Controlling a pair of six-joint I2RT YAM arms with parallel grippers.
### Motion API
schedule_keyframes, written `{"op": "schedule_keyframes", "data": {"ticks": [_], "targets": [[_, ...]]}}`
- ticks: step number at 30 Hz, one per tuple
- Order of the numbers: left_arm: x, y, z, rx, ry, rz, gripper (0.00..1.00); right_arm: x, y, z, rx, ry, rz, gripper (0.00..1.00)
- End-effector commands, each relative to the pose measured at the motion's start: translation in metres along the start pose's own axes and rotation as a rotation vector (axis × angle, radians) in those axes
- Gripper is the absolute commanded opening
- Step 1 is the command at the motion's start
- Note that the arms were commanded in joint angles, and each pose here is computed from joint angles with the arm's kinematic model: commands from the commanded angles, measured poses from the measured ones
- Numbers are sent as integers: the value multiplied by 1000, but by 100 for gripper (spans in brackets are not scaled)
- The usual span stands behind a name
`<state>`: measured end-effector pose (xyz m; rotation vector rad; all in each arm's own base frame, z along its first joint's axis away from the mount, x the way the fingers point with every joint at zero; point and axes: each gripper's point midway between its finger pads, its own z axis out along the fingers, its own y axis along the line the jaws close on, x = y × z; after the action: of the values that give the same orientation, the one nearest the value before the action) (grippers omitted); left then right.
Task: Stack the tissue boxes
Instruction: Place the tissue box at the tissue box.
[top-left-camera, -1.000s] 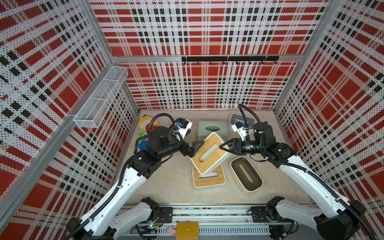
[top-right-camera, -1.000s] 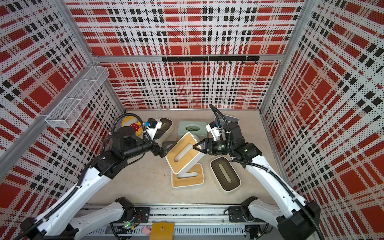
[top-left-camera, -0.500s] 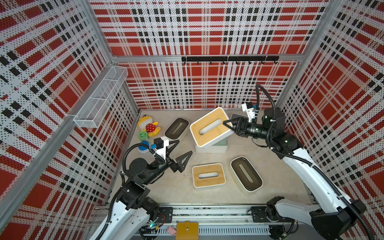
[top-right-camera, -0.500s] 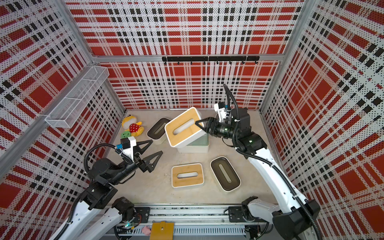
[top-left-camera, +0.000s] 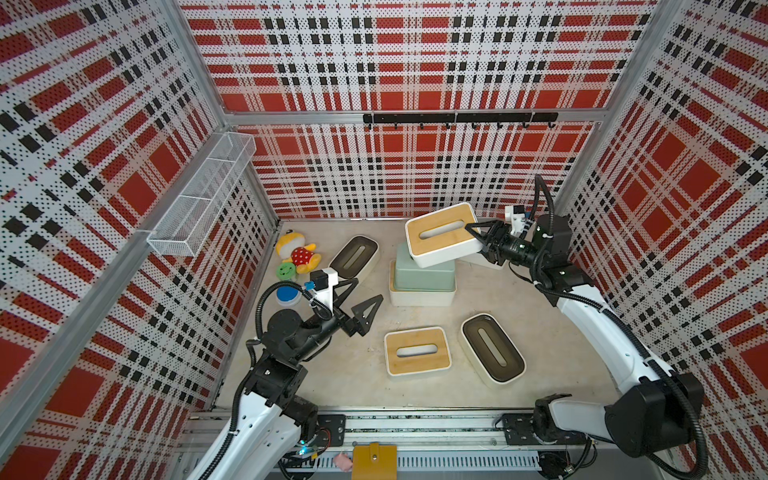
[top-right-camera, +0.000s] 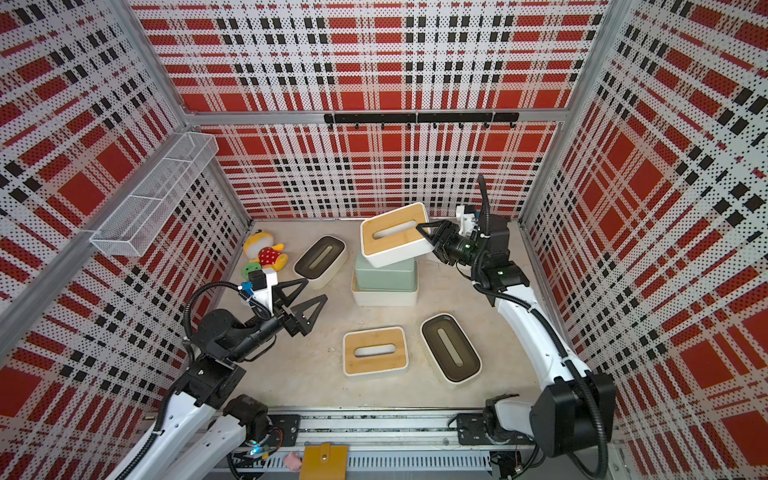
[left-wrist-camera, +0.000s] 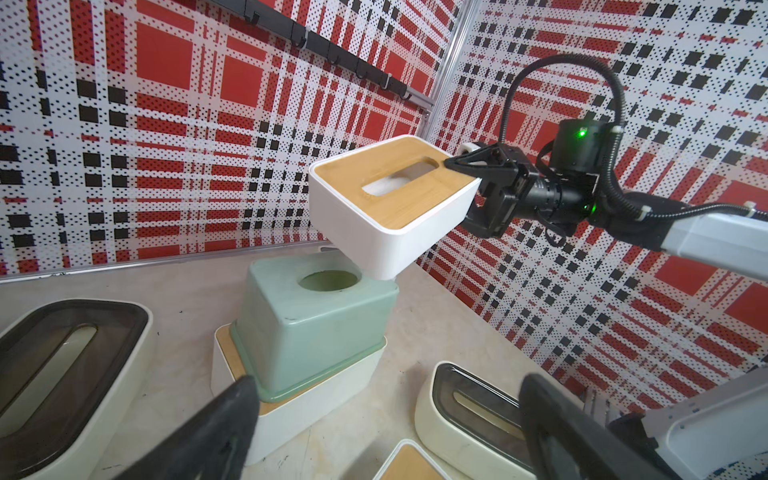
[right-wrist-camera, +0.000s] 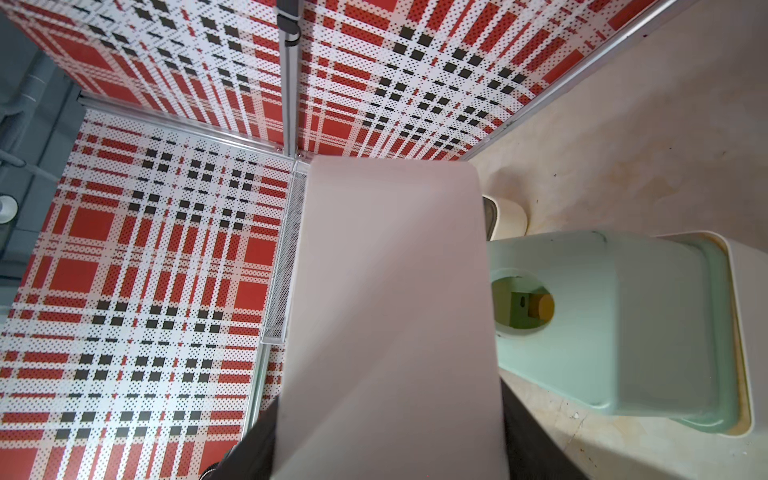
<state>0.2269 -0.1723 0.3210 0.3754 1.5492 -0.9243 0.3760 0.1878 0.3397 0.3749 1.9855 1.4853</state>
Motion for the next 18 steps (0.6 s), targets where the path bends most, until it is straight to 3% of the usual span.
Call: {"op": "schedule_keyframes", "data": {"ticks": [1,8,18], "targets": [[-3,-9,3,60,-4,-37,99,-14,27,1,-133,-48,-33,21],[10,-7,16,89,70,-97,100,-7,8,22,-136,-40,6,21],[14,-10,18,101,81,-109,99,-4,-5,35,-139,-37,17,22]]}}
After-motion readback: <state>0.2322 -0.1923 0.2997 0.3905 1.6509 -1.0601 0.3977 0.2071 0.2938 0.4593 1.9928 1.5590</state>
